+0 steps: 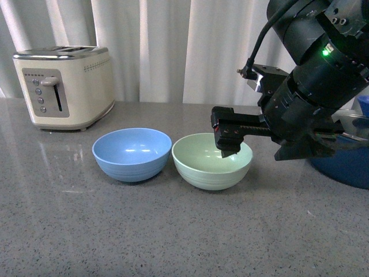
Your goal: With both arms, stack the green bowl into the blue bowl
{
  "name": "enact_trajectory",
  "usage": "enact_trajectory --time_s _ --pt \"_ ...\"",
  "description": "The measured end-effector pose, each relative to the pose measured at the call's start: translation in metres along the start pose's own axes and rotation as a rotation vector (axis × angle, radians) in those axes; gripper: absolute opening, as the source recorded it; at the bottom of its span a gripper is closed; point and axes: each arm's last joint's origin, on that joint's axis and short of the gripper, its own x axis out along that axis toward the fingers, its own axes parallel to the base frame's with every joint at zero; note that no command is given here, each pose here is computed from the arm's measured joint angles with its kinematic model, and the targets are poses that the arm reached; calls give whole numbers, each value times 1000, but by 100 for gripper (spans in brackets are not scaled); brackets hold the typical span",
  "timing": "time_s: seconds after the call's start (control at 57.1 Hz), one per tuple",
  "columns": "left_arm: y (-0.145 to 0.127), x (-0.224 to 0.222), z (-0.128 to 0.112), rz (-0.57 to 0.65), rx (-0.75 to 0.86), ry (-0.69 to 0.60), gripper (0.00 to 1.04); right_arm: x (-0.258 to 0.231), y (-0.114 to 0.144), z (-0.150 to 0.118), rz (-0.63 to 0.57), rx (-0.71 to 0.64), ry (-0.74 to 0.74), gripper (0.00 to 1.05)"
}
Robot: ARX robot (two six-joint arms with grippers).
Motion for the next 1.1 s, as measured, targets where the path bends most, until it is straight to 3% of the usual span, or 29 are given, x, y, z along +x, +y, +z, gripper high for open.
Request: enact_trajectory --time_s 0.754,1.104 --pt "0 0 0 0 0 0 98 47 -20 15 -6 -17 20 95" --pt "0 0 0 0 0 0 98 55 -23 11 23 -37 4 51"
